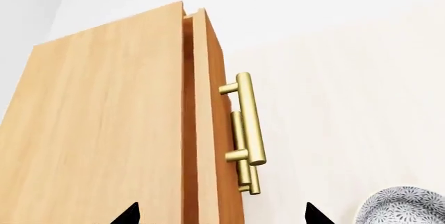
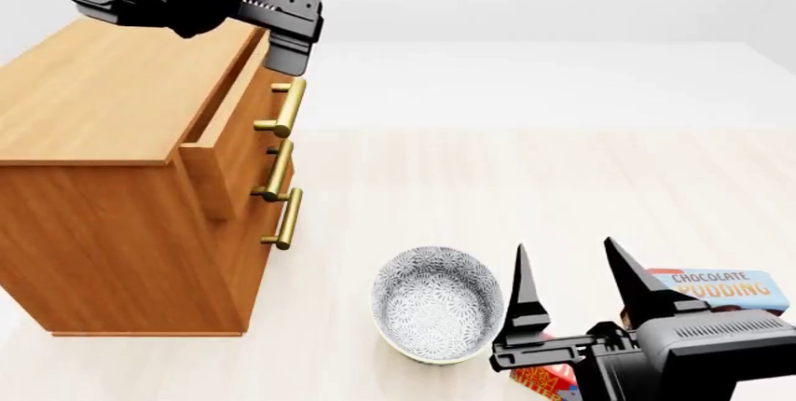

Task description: Put the butter at the back in the top drawer of the cabinet and close it.

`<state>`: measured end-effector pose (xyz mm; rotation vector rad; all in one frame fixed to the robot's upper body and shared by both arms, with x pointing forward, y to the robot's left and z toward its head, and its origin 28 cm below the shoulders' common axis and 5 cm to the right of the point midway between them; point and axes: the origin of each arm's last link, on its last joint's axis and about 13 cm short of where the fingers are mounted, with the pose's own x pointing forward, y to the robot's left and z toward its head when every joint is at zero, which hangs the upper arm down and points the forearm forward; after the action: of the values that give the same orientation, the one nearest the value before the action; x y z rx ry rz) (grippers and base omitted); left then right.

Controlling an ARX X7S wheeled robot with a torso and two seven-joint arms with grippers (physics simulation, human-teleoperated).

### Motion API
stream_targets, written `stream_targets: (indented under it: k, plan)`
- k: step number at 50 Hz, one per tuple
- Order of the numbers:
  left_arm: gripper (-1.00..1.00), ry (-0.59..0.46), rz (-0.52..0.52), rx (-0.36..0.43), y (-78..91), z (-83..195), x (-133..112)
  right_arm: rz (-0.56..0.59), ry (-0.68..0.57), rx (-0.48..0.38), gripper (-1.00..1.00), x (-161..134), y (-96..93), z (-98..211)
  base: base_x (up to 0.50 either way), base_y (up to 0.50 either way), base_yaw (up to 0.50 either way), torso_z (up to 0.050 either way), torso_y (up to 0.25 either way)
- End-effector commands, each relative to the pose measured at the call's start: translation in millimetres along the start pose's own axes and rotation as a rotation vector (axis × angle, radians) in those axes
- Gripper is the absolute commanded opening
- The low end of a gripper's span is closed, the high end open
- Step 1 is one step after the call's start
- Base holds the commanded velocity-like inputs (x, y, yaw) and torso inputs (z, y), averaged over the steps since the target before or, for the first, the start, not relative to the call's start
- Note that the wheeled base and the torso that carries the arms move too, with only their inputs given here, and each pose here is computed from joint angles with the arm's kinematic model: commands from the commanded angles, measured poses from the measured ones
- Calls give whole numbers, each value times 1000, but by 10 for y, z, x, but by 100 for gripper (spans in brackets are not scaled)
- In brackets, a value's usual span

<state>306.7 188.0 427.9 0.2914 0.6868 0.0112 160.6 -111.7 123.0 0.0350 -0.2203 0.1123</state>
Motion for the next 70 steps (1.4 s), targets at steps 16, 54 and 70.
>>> stream_targets:
  k: [16,54,70]
  plan:
    - [100,106,-31,13,-97,-15,251,10,5,2,100,4,-1,-6,0,0,0,0,0]
    - [100,199,-10,38,-152,-67,498,18,3,4,100,-7,-2,-2,0,0,0,0,0]
    - [100,222,-7,41,-150,-87,551,19,4,4,100,-4,-5,-5,0,0,0,0,1]
